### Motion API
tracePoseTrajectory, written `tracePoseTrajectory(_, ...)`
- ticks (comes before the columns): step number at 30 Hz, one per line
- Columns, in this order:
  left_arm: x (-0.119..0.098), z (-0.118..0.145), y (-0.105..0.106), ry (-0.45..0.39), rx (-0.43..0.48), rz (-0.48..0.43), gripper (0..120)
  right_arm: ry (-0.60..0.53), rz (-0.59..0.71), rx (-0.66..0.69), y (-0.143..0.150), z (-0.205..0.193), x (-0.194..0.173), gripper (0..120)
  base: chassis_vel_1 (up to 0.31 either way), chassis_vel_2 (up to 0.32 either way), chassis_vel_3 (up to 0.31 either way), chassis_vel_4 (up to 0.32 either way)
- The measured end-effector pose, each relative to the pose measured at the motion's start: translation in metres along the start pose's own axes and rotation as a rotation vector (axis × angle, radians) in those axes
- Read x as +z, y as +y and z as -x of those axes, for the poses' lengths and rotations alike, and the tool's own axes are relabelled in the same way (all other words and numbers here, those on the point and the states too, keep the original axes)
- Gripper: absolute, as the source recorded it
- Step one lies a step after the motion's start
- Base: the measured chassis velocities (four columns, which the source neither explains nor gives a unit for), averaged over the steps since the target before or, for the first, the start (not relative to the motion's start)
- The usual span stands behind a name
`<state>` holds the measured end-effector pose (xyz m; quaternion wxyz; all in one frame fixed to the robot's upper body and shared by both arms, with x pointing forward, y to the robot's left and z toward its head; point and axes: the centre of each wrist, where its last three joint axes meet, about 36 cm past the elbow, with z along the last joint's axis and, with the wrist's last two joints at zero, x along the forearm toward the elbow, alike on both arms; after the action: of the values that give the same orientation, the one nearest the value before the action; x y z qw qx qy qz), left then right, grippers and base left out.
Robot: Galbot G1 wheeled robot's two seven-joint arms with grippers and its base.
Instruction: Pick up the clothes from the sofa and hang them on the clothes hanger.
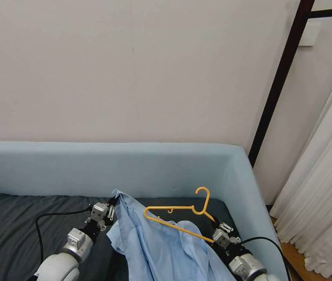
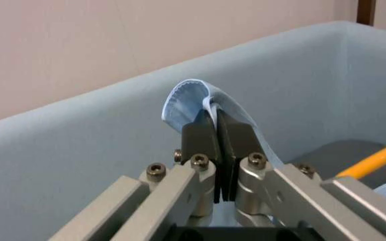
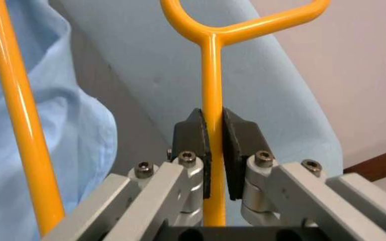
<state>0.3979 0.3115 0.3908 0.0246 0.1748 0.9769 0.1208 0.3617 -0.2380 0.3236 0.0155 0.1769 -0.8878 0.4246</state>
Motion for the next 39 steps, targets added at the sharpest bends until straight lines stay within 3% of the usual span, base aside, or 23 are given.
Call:
tracePoseTrajectory(12,-0.015,-0.005,-0.020,-0.059,0.071,-0.005,0,-0.032,0.009,0.010,0.027,0.030,-0.020,5,0.000,0.000,0.000,0.000)
tracePoseTrajectory(24,-0.015,-0.009,-0.038,-0.064,0.131,-0.004,0,-0.093,-0.002,-0.029,0.055,0.061,-0.035,5,0.000,0.000,0.000,0.000)
tracePoseTrajectory(39,-0.004,-0.022,-0.061,-0.073,0.179,0.018,0,0.002,-0.140,0.061,0.071,0.097,-0.045,5,0.000,0.000,0.000,0.000)
